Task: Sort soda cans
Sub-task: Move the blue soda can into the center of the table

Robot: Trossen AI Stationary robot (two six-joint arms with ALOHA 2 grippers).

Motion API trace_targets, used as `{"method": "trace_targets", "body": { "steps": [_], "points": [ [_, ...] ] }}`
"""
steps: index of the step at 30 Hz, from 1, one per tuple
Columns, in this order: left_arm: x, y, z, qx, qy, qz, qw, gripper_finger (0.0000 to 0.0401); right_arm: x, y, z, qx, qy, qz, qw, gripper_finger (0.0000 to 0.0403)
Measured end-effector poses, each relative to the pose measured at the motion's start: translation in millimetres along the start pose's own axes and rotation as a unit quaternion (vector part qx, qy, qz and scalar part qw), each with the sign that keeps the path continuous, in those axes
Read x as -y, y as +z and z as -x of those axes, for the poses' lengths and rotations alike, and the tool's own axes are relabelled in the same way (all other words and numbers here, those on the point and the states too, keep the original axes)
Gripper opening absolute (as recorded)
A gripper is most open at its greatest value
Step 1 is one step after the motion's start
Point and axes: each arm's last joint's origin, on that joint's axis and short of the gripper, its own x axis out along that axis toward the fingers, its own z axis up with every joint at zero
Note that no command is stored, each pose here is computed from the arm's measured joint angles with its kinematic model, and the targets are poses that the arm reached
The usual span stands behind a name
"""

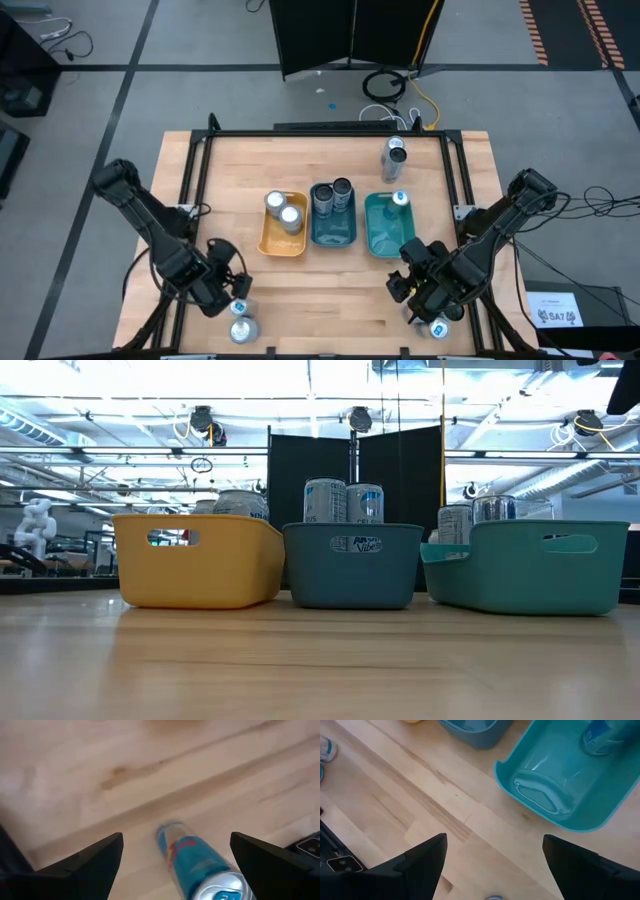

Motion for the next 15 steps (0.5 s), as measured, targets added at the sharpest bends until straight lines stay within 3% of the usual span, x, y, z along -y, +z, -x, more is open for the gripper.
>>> {"method": "trace_targets", "body": {
  "steps": [15],
  "points": [
    [15,-13,-17,-0.044,-0.012,0.003,0.999,0.0376,0,0,0,0.000,0.001,0.004,1.000,0.0320]
  ]
}}
